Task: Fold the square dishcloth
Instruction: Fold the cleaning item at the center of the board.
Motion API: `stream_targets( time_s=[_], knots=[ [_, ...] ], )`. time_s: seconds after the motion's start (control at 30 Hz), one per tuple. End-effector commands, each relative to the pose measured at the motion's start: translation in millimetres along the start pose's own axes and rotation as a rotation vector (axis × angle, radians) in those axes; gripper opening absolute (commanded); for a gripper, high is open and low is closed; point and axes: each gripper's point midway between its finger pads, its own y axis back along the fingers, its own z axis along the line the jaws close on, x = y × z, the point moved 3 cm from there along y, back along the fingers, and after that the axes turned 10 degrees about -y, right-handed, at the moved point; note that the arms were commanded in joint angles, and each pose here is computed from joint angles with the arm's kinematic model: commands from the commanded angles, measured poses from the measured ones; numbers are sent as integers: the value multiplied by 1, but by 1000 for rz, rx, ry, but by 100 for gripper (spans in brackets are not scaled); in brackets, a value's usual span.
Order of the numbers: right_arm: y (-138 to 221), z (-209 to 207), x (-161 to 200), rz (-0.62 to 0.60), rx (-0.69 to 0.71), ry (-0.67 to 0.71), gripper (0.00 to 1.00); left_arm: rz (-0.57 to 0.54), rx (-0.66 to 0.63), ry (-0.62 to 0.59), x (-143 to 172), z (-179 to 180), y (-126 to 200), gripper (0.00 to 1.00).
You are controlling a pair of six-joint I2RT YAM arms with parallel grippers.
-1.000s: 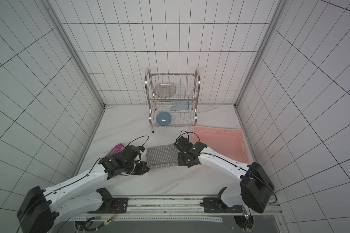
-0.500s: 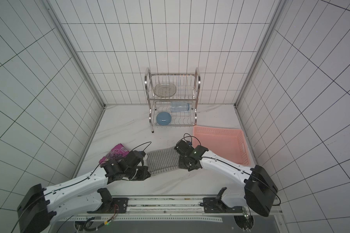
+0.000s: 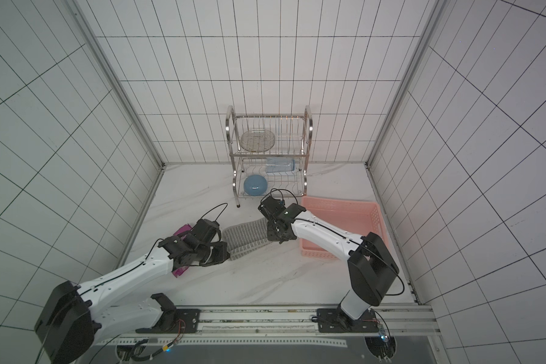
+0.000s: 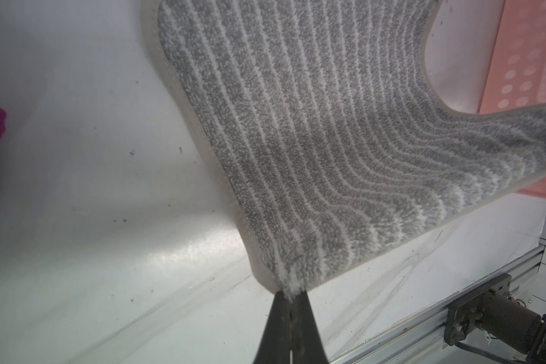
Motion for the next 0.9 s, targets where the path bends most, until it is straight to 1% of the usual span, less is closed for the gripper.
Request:
stream_targets(
  time_s=[0.0,0.17,0.27,0.4,0.6,0.73,0.87],
  knots=[
    [-2,-1,-18,-15,27,24,11,-24,-4,-18,-15,0,-1,0],
    [-13,11,-39,-15,25,45,14,-57,-36,5,-33,9,-2,0],
    [-22,16,-49,-6,22,51,16,-72,-65,44,-43,24,-4,0],
    [-31,24,-60,-4,18,56,19,-94,-47,80,-57,31,-7,0],
    [-35,43,-82,-41,-22,75,24,-124,-30,120,-80,38,-15,0],
    [-34,47,-89,-52,-29,115,30,-141,-18,156,-95,44,-17,0],
    [-20,42,-84,-72,-52,173,38,-152,-11,177,-102,46,-17,0]
  ],
)
